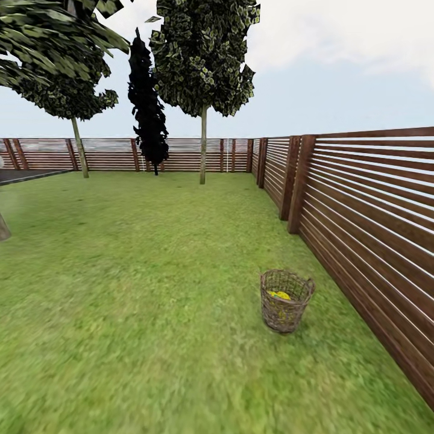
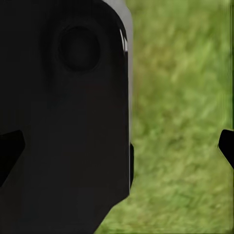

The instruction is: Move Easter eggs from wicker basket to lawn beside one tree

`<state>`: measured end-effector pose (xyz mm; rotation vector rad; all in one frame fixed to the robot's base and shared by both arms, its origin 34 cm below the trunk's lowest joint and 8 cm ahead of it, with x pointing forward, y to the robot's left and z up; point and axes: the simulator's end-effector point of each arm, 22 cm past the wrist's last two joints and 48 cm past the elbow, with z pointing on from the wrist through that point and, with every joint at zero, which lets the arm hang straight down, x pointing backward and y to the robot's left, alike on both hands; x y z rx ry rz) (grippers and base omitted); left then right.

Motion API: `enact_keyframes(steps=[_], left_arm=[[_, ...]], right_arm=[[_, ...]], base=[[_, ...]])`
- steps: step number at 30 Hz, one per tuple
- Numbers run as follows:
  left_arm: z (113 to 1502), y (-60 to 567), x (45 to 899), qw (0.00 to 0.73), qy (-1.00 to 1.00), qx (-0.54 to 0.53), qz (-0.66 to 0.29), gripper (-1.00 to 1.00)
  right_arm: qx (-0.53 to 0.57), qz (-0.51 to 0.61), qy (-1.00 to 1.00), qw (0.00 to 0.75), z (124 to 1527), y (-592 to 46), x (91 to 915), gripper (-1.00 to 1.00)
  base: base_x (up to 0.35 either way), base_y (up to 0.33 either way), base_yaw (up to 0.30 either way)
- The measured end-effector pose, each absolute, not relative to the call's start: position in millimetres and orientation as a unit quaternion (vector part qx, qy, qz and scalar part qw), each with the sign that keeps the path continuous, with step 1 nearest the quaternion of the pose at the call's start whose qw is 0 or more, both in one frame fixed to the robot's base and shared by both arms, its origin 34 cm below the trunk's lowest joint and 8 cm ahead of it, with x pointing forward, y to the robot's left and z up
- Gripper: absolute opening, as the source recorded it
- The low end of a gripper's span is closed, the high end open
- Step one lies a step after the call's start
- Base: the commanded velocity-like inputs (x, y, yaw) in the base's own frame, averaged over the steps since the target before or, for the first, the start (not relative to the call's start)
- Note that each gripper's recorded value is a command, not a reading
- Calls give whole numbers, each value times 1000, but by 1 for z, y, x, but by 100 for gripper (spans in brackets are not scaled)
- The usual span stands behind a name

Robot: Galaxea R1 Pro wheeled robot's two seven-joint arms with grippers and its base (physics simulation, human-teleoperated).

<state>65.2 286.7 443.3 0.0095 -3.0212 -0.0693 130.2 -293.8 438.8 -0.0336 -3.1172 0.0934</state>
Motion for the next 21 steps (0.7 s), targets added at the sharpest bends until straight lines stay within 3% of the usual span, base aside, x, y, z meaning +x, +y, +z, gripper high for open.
enact_keyframes(steps=[5, 8, 10, 13, 17, 21], left_arm=[[443, 285, 64, 61, -998, 5, -23, 100], [440, 290, 117, 5, -999, 39, -29, 100], [451, 302, 213, -42, -990, 130, -15, 100], [485, 305, 286, 1, -989, 149, 24, 100], [570, 304, 465, -101, -983, 142, 64, 100], [591, 296, 500, -123, -979, 143, 76, 100]], right_arm=[[-10, 30, -999, 10, 439, -294, 133, 100], [-9, 35, -999, -18, 440, -300, 163, 100], [-6, 49, -996, -70, 457, -308, 262, 100], [-7, 67, -994, -83, 506, -318, 353, 100], [-12, 78, -988, -134, 579, -325, 477, 100], [-22, 93, -991, -97, 591, -350, 527, 100]], base=[[1, 0, 0], [0, 0, 0], [0, 0, 0], [0, 0, 0], [0, 0, 0], [0, 0, 0]])
